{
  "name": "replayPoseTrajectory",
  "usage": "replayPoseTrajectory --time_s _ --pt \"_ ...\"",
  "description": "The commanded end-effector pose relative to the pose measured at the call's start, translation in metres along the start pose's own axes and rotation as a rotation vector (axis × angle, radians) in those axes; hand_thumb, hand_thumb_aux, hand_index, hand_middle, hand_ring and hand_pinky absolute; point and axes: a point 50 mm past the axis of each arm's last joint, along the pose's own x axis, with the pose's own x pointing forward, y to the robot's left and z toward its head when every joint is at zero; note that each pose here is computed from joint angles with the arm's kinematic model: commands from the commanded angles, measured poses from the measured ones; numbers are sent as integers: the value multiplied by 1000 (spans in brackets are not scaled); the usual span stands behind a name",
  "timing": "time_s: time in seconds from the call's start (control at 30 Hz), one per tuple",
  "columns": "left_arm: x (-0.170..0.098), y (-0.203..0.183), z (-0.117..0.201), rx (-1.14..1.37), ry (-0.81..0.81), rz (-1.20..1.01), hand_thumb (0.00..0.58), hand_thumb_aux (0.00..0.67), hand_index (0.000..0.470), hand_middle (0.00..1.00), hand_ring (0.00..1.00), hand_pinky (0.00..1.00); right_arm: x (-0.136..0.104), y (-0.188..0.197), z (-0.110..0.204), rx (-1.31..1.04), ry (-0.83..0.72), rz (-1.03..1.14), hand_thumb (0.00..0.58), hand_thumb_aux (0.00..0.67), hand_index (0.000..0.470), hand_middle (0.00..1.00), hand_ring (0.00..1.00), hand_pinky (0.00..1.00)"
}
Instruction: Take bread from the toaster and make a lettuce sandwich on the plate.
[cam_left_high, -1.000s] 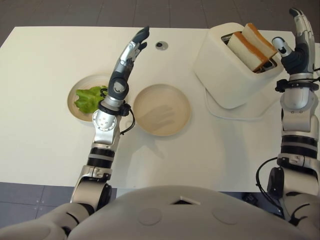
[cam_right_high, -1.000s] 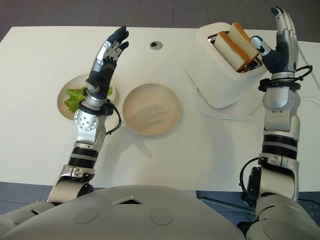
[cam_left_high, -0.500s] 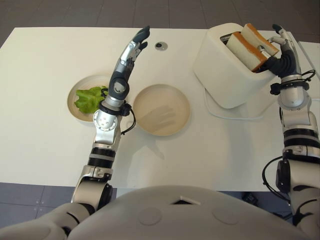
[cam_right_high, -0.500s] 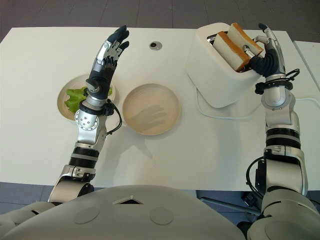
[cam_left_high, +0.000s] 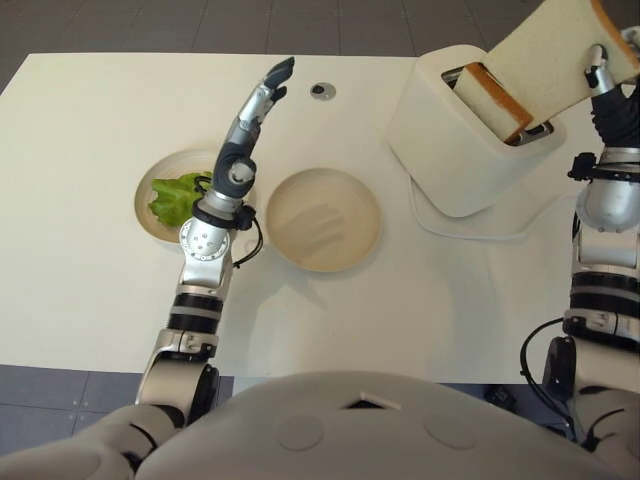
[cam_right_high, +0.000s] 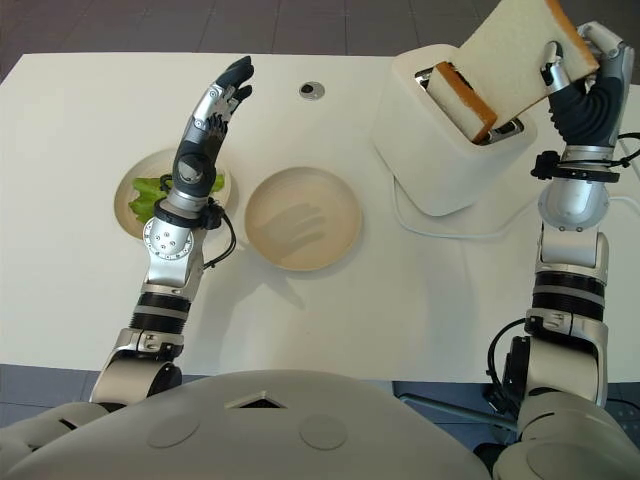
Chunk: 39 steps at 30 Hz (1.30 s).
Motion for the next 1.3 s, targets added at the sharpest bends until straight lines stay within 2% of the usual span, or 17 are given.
replayPoseTrajectory --time_s 0.03,0.2,0.23,0.3,0.43,0.53,0.63,0.67,0.7,0.73,0.77,0.8,0.83,1.0,1.13,1.3 --pt "-4 21 -13 241 120 -44 0 0 0 0 0 0 1 -7 18 96 -88 -67 580 670 470 1000 1000 1000" --pt "-24 82 -39 833 438 -53 0 0 0 0 0 0 4 -4 49 328 -175 -23 580 670 470 1000 1000 1000" --pt "-30 89 -42 893 487 -79 0 0 0 0 0 0 4 1 52 383 -169 17 580 670 470 1000 1000 1000" --pt "-47 99 -48 944 613 -176 0 0 0 0 0 0 -5 30 57 480 -124 227 580 670 470 1000 1000 1000" --pt "-70 114 -55 940 757 -269 0 0 0 0 0 0 -52 94 51 518 8 728 580 670 470 1000 1000 1000" --pt "-82 118 -57 944 830 -347 0 0 0 0 0 0 -88 124 41 515 116 961 580 670 470 1000 1000 1000" --pt "-88 113 -60 948 855 -417 0 0 0 0 0 0 -119 141 39 517 149 1160 580 670 470 1000 1000 1000" --pt "-84 109 -60 945 841 -426 156 97 68 0 0 0 -126 145 37 510 160 1196 580 670 470 1000 1000 1000" --pt "-79 105 -60 941 826 -433 265 176 123 0 0 0 -129 147 36 507 169 1214 580 670 470 1000 1000 1000" --pt "-76 101 -60 941 816 -446 441 342 240 0 0 0 -130 149 35 507 175 1218 580 670 470 1000 1000 1000" --pt "-74 97 -61 938 810 -465 516 447 313 0 0 0 -130 151 34 509 178 1216 580 670 470 1000 1000 1000" --pt "-75 93 -62 931 809 -487 563 554 389 0 0 0 -131 154 34 514 181 1215 580 670 470 1000 1000 1000" --pt "-77 90 -63 924 810 -509 580 670 470 0 0 0 -132 156 34 516 183 1217 580 670 470 1000 1000 1000" --pt "-86 74 -67 869 790 -594 580 670 470 0 0 0 -136 161 31 502 194 1223 580 670 470 1000 1000 1000" --pt "-79 70 -65 845 733 -562 580 670 470 0 0 0 -129 160 32 510 185 1180 580 670 470 1000 1000 1000" --pt "-72 66 -61 792 658 -519 580 670 470 0 0 0 -99 146 43 709 171 996 580 670 470 1000 1000 1000"
